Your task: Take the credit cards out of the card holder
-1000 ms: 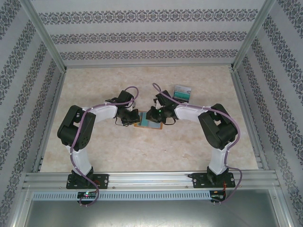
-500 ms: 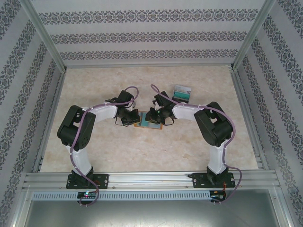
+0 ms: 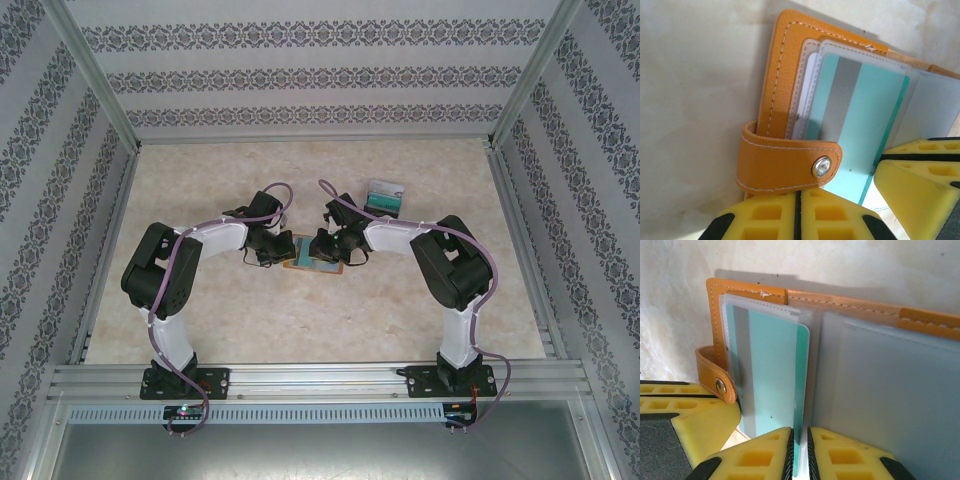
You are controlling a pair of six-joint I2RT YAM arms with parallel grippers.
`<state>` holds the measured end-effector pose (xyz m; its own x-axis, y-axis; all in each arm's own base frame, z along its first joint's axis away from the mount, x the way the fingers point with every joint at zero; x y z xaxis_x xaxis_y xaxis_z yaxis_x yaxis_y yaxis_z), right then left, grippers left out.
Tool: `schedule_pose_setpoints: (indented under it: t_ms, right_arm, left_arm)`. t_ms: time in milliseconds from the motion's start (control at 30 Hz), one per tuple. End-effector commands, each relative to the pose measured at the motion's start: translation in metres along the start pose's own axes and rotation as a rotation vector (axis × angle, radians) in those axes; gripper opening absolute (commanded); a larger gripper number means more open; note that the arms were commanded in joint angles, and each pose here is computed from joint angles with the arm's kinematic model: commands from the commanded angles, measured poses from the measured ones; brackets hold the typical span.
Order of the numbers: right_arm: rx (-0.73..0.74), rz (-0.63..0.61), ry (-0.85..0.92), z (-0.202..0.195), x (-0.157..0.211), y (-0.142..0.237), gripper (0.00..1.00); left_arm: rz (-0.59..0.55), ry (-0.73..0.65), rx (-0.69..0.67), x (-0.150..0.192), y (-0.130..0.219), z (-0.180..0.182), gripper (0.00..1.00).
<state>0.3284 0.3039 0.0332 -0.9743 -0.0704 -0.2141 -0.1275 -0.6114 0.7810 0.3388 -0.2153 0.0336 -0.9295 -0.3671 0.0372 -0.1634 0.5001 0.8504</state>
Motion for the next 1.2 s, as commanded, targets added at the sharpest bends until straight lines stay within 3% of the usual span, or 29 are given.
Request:
schedule_pose_setpoints:
  t_ms: [0,300,433,567,633,1167]
  right_arm:
    - [-0.007,0.036,-0.011,-0.001,0.008,-0.011,0.15]
    - [-0.07,0.025,0.004,0.013,0.003,-0.013,0.19]
    - [-0.068,0.022,0.006,0.013,0.003,-0.012,0.05]
    - [-0.048,0.008,0.003,0.008,0.004,-0.008,0.05]
    - [-0.051,0.004,0.001,0.007,0.004,-0.006,0.0]
    - [-0.035,-0.032,-0.025,-0.012,0.002,0.016,0.0]
  left_arm:
    - [0.044,0.034,-0.061,0.011,-0.009,0.018,0.0]
    - [0.055,0.03,-0.05,0.013,-0.01,0.017,0.0]
    - [0.055,0.031,-0.055,0.014,-0.01,0.018,0.0]
    - [0.047,0.031,-0.064,0.014,-0.008,0.02,0.0]
    - [0.048,0.033,-0.069,0.014,-0.009,0.021,0.0]
    - [0.014,0.056,-0.081,0.006,-0.002,0.027,0.0]
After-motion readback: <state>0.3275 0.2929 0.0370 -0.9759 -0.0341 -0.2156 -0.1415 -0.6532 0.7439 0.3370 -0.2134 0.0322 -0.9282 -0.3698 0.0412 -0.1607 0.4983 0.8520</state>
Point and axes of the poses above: each hand's point on the last joint's axis, 136 mm out from that joint toward the fingers, its own y axis back along the fingers, its own z axis along the line the jaws close on, x = y × z, the point moved 1 cm from there along y, back along the fingers, and after that the axes turned 14 degrees about y, right-handed, at the moved point
